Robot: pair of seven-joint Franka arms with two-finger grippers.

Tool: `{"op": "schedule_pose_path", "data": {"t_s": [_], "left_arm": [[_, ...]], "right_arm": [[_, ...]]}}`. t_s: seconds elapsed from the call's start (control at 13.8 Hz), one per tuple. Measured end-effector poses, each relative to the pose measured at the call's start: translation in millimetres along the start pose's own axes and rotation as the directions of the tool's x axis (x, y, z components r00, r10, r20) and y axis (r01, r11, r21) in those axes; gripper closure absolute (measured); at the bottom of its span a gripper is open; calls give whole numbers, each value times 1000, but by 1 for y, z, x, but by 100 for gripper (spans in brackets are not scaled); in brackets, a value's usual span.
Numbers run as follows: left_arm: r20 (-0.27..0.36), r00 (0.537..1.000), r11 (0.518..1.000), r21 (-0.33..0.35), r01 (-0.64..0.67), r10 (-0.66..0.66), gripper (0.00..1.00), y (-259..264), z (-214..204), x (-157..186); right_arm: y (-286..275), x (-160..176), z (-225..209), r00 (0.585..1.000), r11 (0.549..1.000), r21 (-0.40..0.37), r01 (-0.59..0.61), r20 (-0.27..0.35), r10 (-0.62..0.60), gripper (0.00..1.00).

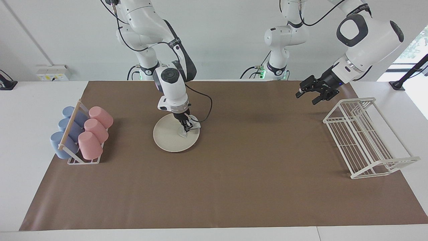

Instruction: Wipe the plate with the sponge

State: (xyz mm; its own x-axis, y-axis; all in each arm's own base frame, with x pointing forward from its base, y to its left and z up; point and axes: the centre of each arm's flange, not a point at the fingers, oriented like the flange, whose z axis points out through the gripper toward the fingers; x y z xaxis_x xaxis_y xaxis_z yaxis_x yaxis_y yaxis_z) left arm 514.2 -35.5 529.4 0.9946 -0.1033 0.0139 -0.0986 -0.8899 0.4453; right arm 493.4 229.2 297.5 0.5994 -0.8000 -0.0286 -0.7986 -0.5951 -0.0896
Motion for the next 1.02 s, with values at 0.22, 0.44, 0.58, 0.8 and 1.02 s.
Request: {"op": "schedule_pose_path", "data": {"t_s": [0.22, 0.44, 0.58, 0.8, 1.02], "left_arm": [[0, 1000, 1000, 0, 0, 0, 0, 0, 0, 0], [0, 1000, 1000, 0, 0, 0, 0, 0, 0, 0], [0, 1000, 1000, 0, 0, 0, 0, 0, 0, 0], [0, 1000, 1000, 0, 0, 0, 0, 0, 0, 0], [0, 1000, 1000, 0, 0, 0, 0, 0, 0, 0]], "right_arm": [[13, 53, -2, 995, 995, 11, 100, -13, -100, 83], [25, 89, -3, 989, 989, 12, 144, -21, -144, 82], [24, 87, -2, 989, 989, 12, 150, -20, -150, 82], [20, 76, -2, 992, 992, 13, 128, -17, -128, 82], [5, 33, -1, 1000, 999, 17, 30, -8, -30, 82]]}}
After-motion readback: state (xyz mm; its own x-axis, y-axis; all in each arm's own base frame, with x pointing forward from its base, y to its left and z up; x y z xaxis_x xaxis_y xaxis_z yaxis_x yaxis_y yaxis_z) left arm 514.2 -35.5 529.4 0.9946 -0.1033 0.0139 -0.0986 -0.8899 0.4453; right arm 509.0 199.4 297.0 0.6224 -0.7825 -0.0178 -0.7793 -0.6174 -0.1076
